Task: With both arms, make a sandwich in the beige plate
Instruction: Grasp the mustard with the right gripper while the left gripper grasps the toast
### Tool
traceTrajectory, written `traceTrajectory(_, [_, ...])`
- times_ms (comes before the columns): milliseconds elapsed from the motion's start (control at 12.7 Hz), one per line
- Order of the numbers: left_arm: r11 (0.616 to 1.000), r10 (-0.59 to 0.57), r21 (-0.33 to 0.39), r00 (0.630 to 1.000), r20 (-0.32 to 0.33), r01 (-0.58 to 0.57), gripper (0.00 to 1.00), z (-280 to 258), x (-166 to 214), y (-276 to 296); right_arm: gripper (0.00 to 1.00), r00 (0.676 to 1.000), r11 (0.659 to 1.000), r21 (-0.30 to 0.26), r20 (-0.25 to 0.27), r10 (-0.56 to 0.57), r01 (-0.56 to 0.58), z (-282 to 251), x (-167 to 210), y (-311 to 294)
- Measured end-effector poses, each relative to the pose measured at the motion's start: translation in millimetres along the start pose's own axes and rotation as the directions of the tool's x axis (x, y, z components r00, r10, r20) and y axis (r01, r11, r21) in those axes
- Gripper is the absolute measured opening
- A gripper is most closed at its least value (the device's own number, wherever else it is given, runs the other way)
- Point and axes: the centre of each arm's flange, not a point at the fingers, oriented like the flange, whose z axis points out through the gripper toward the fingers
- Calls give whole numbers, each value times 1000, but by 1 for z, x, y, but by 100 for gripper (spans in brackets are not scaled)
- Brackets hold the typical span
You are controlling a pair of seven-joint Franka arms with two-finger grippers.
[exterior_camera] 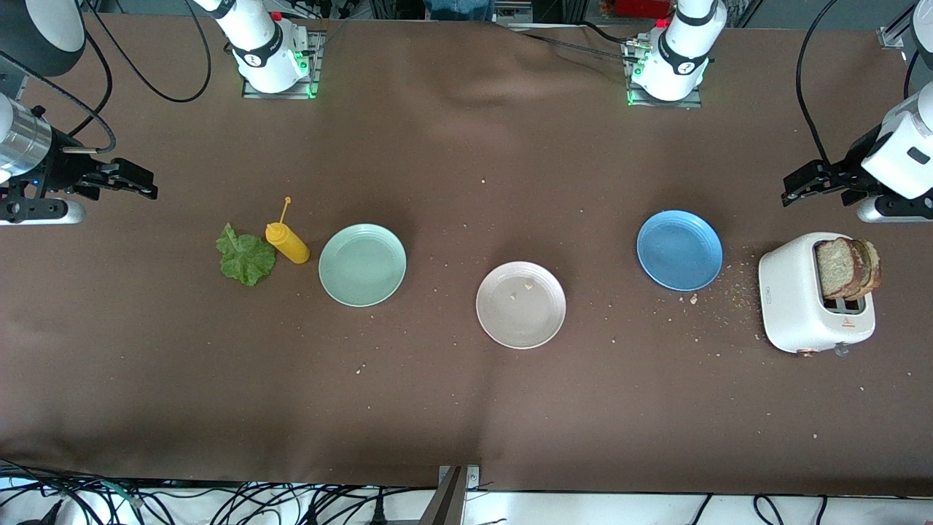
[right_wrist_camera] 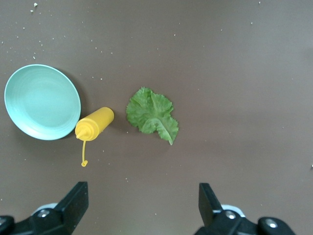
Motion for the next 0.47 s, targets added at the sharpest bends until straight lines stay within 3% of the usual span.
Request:
traceTrajectory(236, [998, 13, 53, 1000, 12, -14, 100, 13, 7, -16, 100, 998, 998, 20, 13, -63, 63, -7, -3, -2])
traceTrajectory(471, [998, 37, 52, 999, 21, -38, 100, 41, 22, -67, 99, 983, 977, 112, -16, -181, 181, -7, -2, 16])
